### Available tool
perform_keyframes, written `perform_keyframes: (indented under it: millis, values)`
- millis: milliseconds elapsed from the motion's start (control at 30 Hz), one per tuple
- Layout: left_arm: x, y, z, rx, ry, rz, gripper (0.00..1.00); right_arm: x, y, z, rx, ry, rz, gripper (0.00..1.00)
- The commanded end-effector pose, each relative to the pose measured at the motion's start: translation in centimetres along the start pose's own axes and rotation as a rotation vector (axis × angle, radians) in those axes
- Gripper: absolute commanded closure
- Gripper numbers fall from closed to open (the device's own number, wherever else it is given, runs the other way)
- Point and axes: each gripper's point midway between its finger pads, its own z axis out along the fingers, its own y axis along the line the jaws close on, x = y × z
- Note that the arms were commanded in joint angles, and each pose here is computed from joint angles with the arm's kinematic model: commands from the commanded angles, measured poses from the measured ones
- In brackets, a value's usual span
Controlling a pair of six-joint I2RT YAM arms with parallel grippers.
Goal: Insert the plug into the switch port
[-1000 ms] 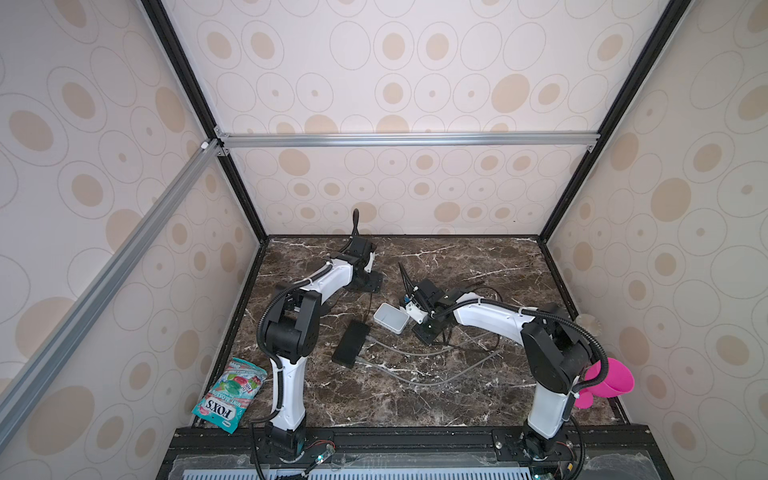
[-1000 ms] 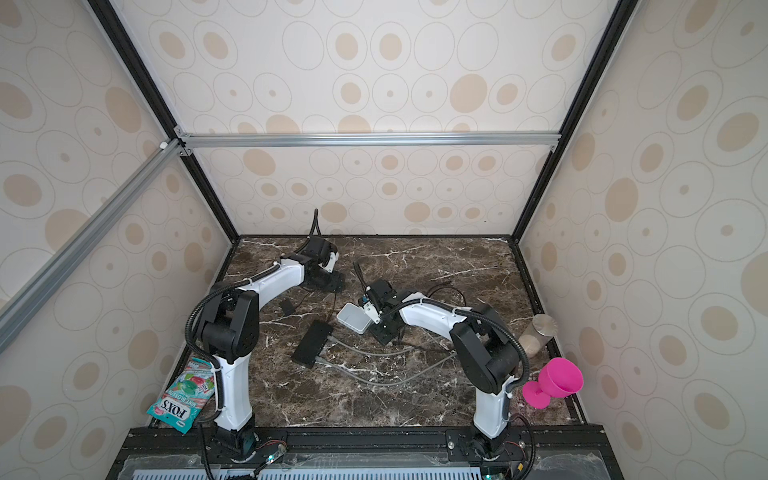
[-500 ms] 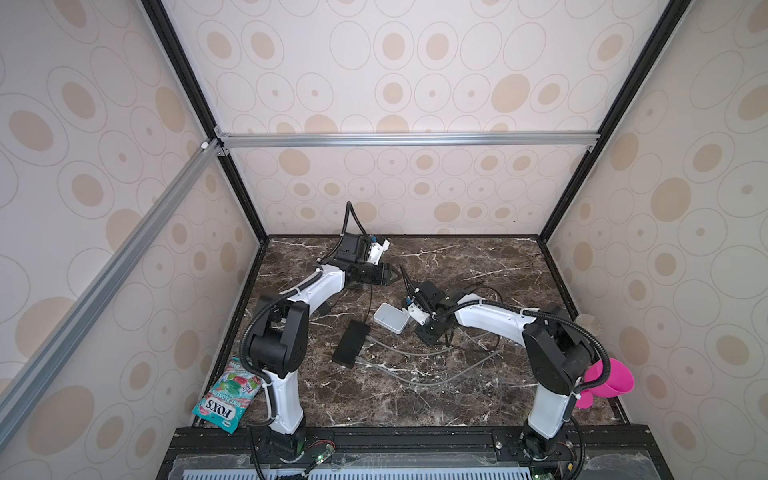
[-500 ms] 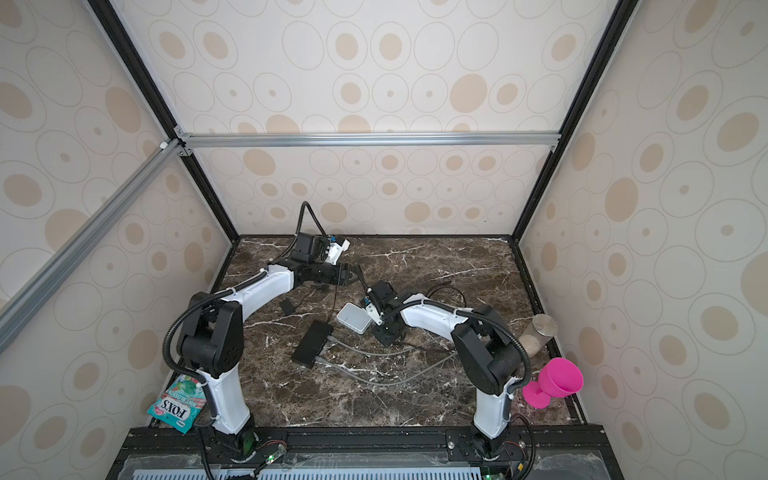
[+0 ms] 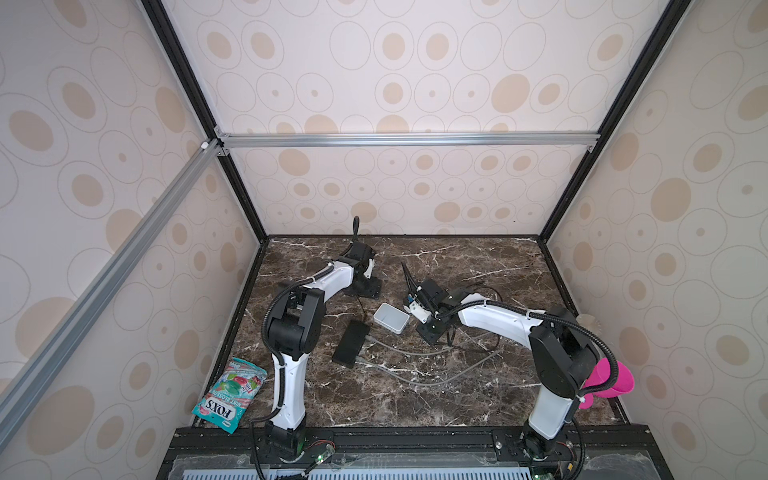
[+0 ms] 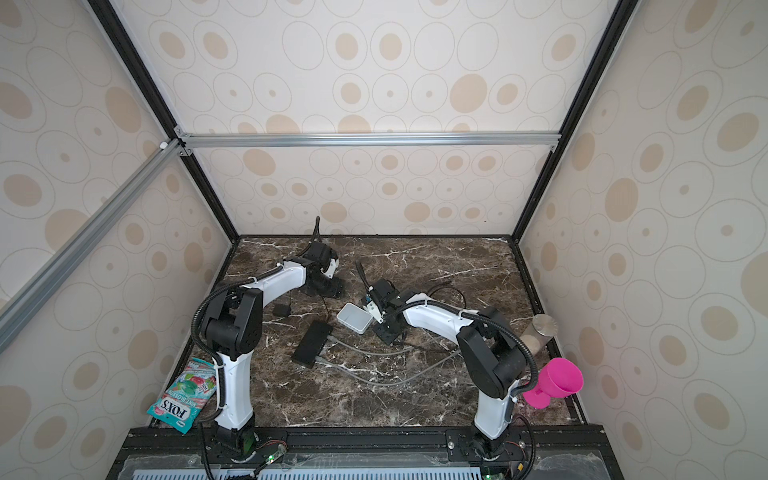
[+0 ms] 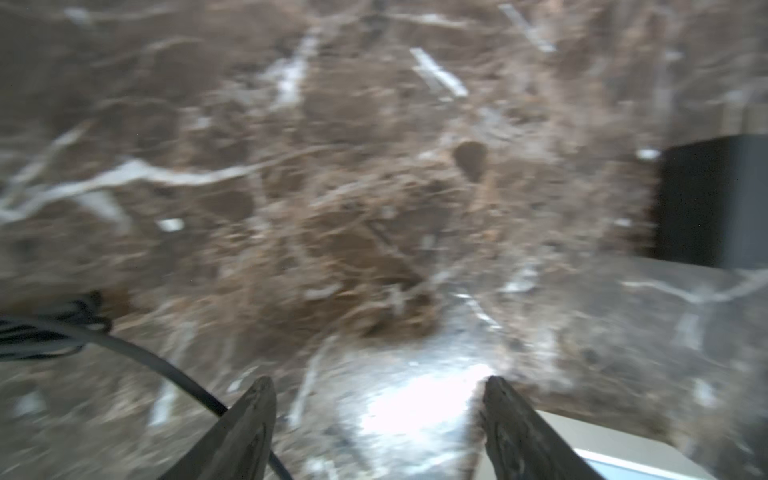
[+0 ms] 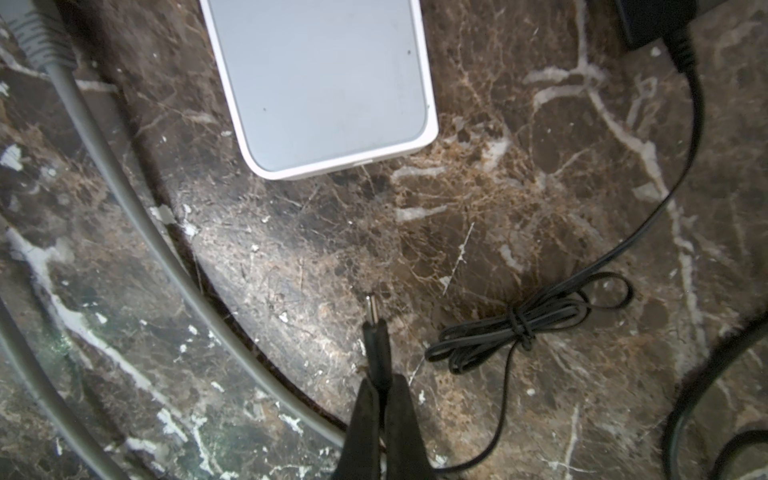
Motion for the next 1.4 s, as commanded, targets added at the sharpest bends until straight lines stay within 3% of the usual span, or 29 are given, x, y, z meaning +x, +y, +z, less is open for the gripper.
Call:
perform_keyframes:
  millis: [0,133,267,533,700,833,1067,1367]
  values:
    - [0.1,0.9,-1.8,-0.079,0.008,0.044,0.21,0.4,-0.2,-0.9,0.01,0.003,-0.016,1.0]
    - [0.3,-4.8,-2.3,0.199,-0.015,0.058,0.22,0.3,-0.4,-0.5,0.018,0.013,-0.027,1.0]
    - [1.2,-8.0,-2.0,0.335,0.019,0.072,0.26,-0.4,-0.2,0.0,0.003,0.009,-0.031,1.0]
    - [3.7,-8.2,-1.0,0.308,0.091,0.101,0.44,-1.7,-0.1,1.3,-0.059,0.011,0.013,1.0]
    - [4.0,-7.4,-1.3,0.26,0.092,0.106,0.44,-1.5,0.3,1.4,-0.082,0.012,0.034,1.0]
    - [3.8,-6.1,-2.4,0.221,0.058,0.093,0.38,-1.1,0.5,1.4,-0.091,0.001,0.055,1.0]
    - [5.6,-7.3,-2.8,0.345,0.071,0.102,0.44,-1.4,0.8,1.8,-0.107,-0.002,0.061,1.0]
    - [6.5,-7.5,-1.1,0.362,0.12,0.114,0.53,-2.7,0.9,2.8,-0.124,0.002,0.084,1.0]
